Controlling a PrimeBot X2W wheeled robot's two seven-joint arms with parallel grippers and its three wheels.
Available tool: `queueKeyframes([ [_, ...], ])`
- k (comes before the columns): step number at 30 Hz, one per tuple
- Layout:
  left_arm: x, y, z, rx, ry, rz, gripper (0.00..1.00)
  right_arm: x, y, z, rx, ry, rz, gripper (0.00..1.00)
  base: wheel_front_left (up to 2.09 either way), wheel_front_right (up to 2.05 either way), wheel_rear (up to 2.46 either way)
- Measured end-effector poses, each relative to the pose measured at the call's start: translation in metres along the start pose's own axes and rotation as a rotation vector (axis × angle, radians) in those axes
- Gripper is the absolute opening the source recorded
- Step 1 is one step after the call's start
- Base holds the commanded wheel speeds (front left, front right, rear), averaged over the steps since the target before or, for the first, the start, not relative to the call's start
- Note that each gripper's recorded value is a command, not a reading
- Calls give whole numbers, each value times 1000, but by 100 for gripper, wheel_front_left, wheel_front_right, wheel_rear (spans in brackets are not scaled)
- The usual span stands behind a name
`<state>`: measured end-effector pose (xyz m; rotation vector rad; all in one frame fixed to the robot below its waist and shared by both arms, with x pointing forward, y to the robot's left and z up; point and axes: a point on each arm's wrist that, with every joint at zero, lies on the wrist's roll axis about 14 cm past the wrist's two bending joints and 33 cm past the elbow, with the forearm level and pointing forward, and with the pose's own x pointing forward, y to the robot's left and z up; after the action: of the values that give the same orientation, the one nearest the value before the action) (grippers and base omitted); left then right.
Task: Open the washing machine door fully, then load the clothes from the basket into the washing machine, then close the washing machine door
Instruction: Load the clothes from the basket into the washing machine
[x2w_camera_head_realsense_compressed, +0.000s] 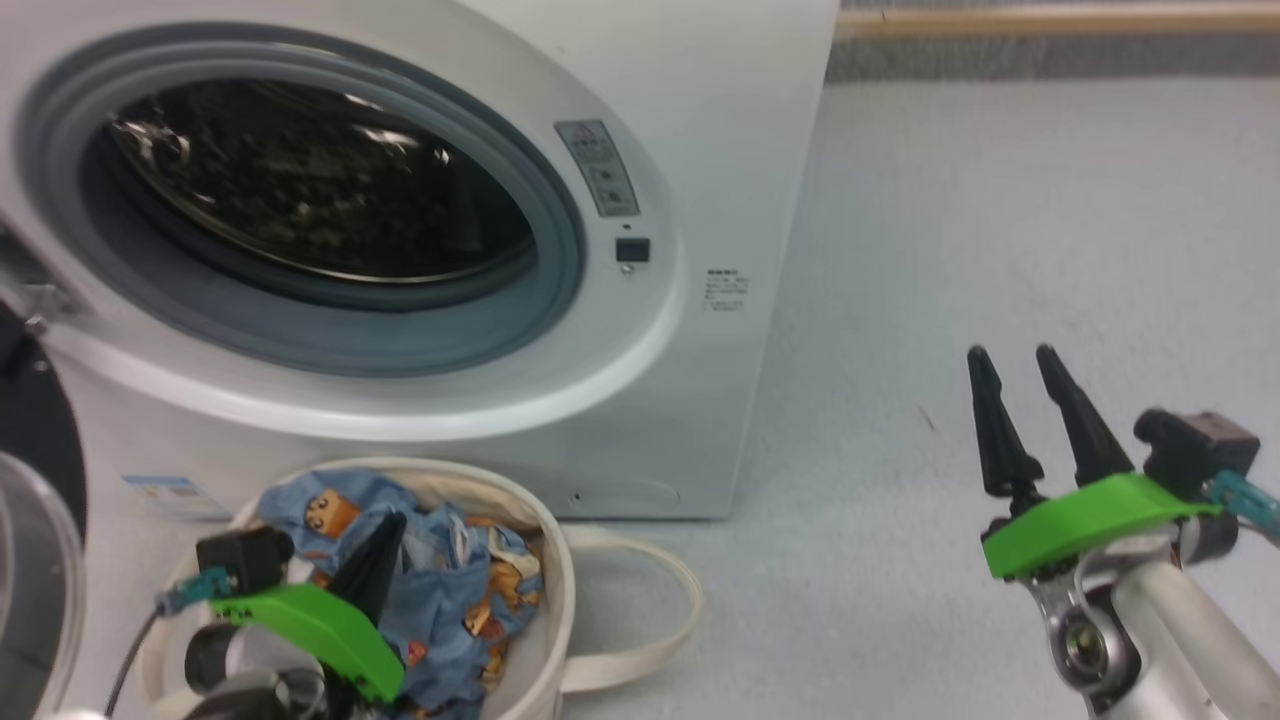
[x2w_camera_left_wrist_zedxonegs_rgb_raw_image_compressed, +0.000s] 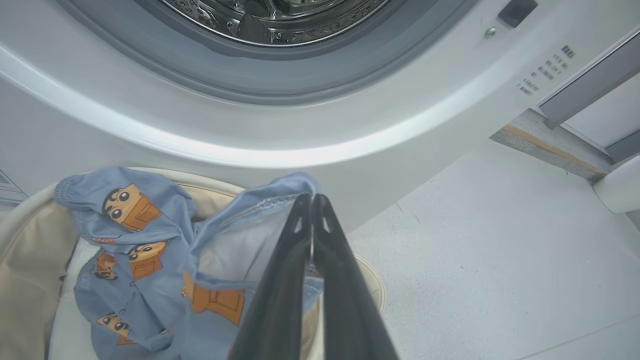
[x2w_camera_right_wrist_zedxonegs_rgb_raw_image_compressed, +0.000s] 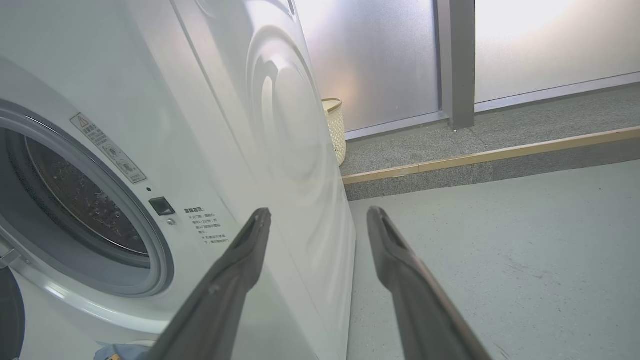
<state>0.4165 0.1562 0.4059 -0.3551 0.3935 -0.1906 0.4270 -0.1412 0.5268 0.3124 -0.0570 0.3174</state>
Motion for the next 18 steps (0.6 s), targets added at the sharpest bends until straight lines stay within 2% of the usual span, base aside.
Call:
queueKeyframes([
  [5,-20,-9,20,31,-97,-28,0,-10,8,5,16,-12,8,100,0,0,0],
  [13,-42,-33,78,51,-306,-91,0,-14,24,9,34,-26,40,100,0,0,0],
  [18,-53,-42,95,54,-377,-120,0,-17,25,9,37,-29,39,100,0,0,0],
])
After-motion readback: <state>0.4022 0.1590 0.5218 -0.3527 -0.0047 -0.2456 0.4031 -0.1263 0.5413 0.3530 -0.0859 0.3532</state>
